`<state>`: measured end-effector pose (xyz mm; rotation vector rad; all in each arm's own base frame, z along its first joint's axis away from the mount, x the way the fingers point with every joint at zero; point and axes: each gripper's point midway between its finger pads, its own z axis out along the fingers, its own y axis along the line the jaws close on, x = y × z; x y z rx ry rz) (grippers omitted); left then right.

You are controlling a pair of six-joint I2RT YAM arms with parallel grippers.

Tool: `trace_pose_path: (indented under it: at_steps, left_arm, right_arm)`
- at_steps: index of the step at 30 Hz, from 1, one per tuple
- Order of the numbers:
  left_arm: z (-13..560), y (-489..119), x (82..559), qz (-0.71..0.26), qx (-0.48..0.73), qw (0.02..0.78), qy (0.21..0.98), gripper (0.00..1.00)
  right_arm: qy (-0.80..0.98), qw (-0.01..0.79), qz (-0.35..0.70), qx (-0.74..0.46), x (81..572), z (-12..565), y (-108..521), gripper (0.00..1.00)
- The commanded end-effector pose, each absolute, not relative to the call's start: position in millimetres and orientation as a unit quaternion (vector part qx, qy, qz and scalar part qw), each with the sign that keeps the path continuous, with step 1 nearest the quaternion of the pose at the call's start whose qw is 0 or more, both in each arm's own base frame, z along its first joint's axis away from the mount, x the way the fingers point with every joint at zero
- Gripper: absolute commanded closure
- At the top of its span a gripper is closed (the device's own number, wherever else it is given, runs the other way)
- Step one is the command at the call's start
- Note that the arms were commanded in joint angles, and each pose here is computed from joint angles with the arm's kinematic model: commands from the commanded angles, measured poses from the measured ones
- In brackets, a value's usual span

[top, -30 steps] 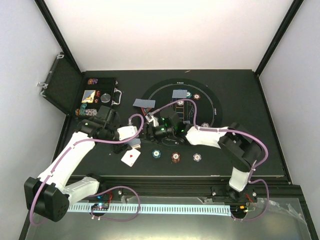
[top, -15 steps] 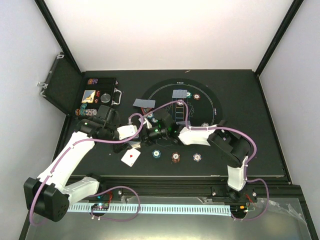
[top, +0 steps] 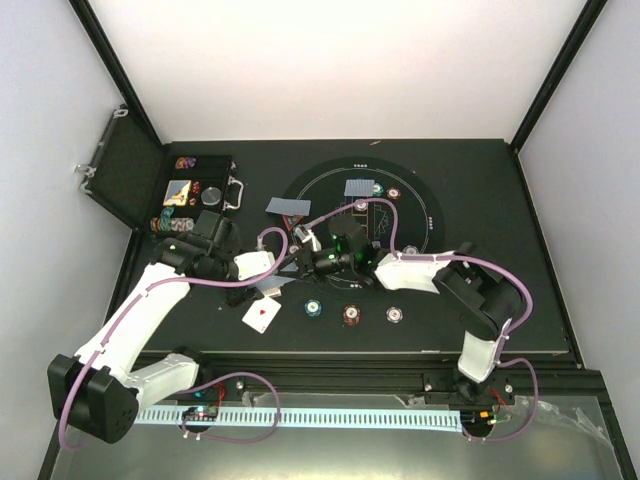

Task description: Distribute texas hold em gaming equipment

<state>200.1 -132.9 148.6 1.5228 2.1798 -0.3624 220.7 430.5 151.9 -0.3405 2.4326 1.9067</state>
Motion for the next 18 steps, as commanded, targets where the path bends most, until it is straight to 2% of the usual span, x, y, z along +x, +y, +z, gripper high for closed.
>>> trace_pose_path:
  at_steps: [1, 5, 18]
  left_arm:
    - [167.5, -139.2, 208.4, -0.136, 0.554, 0.260, 0.779, 0.98]
    - [165.8, -138.5, 207.7, -0.135, 0.554, 0.257, 0.780, 0.98]
    - [162.1, -136.8, 206.6, -0.132, 0.555, 0.254, 0.781, 0.98]
  right_arm:
    - [0.815, 0.009, 0.573, -0.081, 221.8, 126.7, 413.8, 0.87]
    - [0.814, 0.022, 0.575, -0.084, 223.3, 139.1, 410.1, 0.98]
    - [0.829, 0.069, 0.550, -0.064, 259.7, 147.4, 362.7, 0.99]
